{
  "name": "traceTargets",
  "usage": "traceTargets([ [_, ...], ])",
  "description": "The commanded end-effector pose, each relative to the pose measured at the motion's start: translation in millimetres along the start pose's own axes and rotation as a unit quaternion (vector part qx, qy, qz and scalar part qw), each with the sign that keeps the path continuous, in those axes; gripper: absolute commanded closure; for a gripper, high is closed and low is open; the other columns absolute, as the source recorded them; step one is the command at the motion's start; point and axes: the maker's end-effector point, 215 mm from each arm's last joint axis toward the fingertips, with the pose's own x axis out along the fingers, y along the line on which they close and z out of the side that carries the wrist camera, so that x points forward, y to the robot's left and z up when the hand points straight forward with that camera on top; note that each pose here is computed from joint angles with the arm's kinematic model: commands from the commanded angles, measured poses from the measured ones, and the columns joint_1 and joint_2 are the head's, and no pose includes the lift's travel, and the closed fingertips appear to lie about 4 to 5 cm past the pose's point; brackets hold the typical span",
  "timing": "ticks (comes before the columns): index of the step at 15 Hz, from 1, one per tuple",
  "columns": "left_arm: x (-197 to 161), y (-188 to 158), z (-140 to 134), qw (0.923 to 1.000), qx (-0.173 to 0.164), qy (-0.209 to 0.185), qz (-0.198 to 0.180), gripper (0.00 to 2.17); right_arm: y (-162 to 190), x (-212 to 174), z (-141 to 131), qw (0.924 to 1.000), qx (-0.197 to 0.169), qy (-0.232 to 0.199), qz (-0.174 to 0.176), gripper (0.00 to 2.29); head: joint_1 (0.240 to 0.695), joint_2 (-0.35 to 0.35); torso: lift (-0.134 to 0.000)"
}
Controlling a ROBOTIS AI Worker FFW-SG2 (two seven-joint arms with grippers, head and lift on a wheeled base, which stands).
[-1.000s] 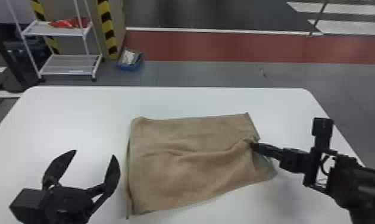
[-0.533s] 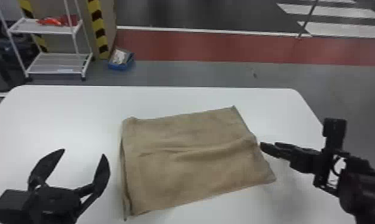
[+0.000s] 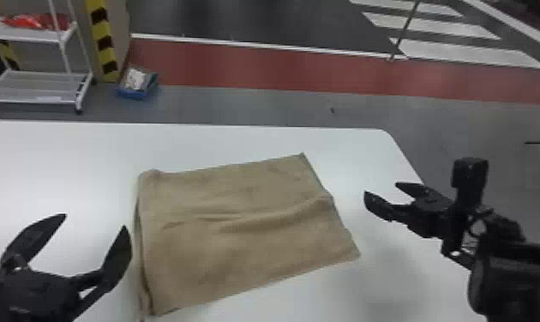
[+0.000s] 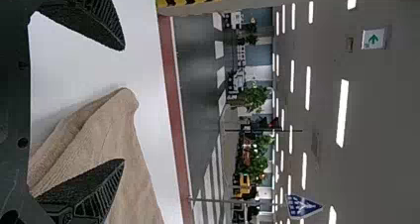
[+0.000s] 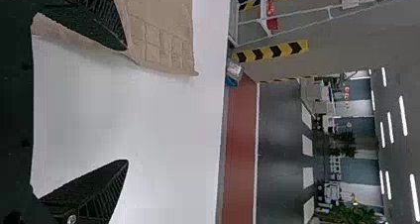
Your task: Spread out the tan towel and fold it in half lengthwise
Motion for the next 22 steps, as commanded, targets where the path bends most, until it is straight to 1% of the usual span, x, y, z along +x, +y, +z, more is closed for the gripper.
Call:
traceTargets([
  [1,1,-5,6,0.9998,-0.013,-0.006,-0.014,0.07,-9,-11,5,0.9975,-0.066,0.002,-0.023,0.07,0.695,-0.215,-0.125],
  [2,-5,4,8,0.9996,-0.016,-0.008,-0.021,0.07,-16,-18,4,0.9973,-0.065,0.003,-0.035,0.07,0.695,-0.216,-0.125],
  [3,-12,11,8,0.9989,-0.015,-0.007,-0.044,0.08,-28,-21,5,0.9958,-0.074,0.011,-0.053,0.07,0.695,-0.227,-0.125],
  [4,-23,11,11,0.9975,-0.006,-0.009,-0.069,0.08,-42,-27,7,0.9948,-0.072,0.015,-0.070,0.07,0.695,-0.236,-0.125],
  [5,-39,11,17,0.9962,0.000,-0.014,-0.086,0.08,-52,-34,0,0.9948,-0.058,0.022,-0.081,0.07,0.695,-0.242,-0.125],
  [6,-54,12,17,0.9939,0.003,-0.012,-0.109,0.08,-58,-38,-2,0.9948,-0.043,0.022,-0.090,0.07,0.695,-0.252,-0.125],
  [7,-63,8,16,0.9904,0.014,-0.011,-0.137,0.09,-59,-38,-6,0.9945,-0.031,0.026,-0.096,0.07,0.695,-0.264,-0.125],
  [8,-71,2,10,0.9868,0.019,0.000,-0.161,0.10,-55,-38,-6,0.9945,-0.026,0.023,-0.099,0.07,0.695,-0.289,-0.125],
  [9,-80,-4,0,0.9829,0.015,0.018,-0.183,0.10,-54,-39,-5,0.9938,-0.027,0.027,-0.104,0.07,0.695,-0.297,-0.125],
  [12,-93,-25,-33,0.9698,-0.025,0.083,-0.228,0.12,-50,-36,-11,0.9927,-0.021,0.043,-0.111,0.07,0.695,-0.316,-0.125],
  [13,-94,-33,-44,0.9655,-0.039,0.104,-0.236,0.12,-51,-36,-10,0.9923,-0.021,0.045,-0.113,0.07,0.695,-0.321,-0.125],
  [15,-94,-47,-61,0.9585,-0.057,0.138,-0.243,0.13,-53,-35,-9,0.9916,-0.026,0.049,-0.117,0.07,0.695,-0.332,-0.125],
  [17,-96,-64,-73,0.9493,-0.079,0.170,-0.252,0.14,-54,-35,-10,0.9909,-0.029,0.054,-0.120,0.07,0.695,-0.345,-0.125],
  [19,-93,-75,-76,0.9455,-0.086,0.180,-0.257,0.14,-55,-34,-11,0.9900,-0.035,0.059,-0.123,0.07,0.695,-0.350,-0.125],
  [20,-92,-78,-77,0.9439,-0.086,0.182,-0.261,0.14,-60,-34,-12,0.9886,-0.045,0.062,-0.129,0.07,0.695,-0.350,-0.125],
  [21,-92,-82,-77,0.9426,-0.087,0.184,-0.265,0.14,-65,-30,-14,0.9852,-0.083,0.065,-0.135,0.07,0.695,-0.350,-0.125],
  [22,-91,-84,-78,0.9418,-0.087,0.186,-0.266,0.14,-69,-25,-11,0.9745,-0.162,0.068,-0.139,0.07,0.695,-0.350,-0.125],
])
